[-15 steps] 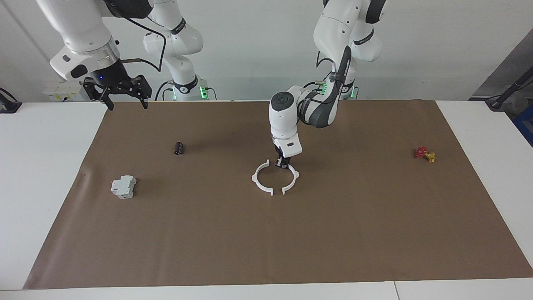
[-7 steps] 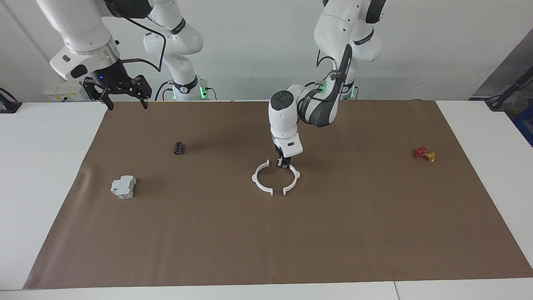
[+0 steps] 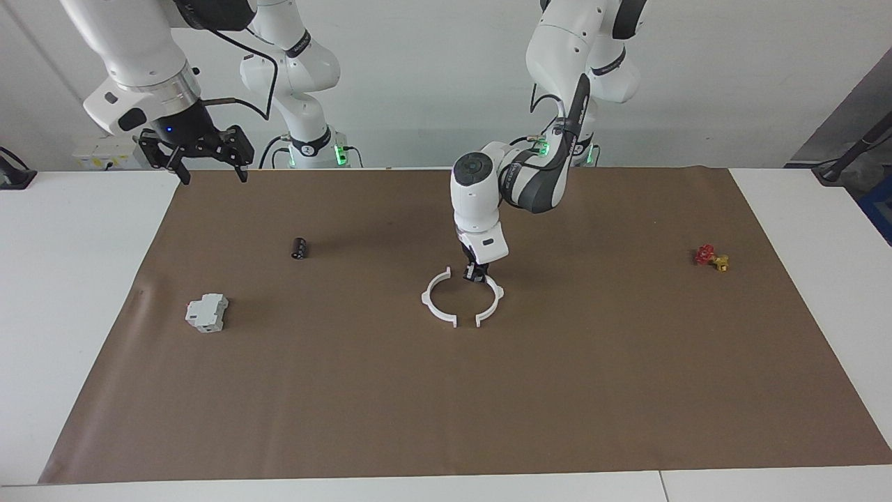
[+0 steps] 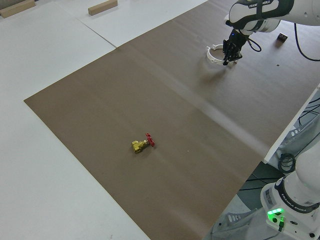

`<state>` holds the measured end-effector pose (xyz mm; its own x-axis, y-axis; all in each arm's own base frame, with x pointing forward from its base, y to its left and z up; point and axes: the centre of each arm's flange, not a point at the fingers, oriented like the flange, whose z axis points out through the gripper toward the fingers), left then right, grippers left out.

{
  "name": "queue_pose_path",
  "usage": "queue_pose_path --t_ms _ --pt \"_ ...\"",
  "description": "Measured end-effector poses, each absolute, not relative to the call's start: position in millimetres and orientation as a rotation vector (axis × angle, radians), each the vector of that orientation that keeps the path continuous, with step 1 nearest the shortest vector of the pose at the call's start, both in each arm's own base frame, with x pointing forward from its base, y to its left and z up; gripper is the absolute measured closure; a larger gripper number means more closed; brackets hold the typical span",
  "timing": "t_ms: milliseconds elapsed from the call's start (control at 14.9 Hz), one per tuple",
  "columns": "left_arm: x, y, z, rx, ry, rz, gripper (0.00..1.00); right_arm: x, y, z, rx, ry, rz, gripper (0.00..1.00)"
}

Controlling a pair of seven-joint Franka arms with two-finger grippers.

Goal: Assemble drain pipe with both arms
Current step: 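Press the held clamp half onto the placed half with the left gripper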

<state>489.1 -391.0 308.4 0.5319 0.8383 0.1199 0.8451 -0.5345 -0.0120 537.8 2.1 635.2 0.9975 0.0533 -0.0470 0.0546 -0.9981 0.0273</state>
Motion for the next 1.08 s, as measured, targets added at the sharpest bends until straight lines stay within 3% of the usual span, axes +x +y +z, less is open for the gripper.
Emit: queue_pose_path --t_ms 1076 --pt "485 -417 299 -2.641 -1.572 -0.154 0.93 538 2 635 3.111 0.084 -0.072 0.0"
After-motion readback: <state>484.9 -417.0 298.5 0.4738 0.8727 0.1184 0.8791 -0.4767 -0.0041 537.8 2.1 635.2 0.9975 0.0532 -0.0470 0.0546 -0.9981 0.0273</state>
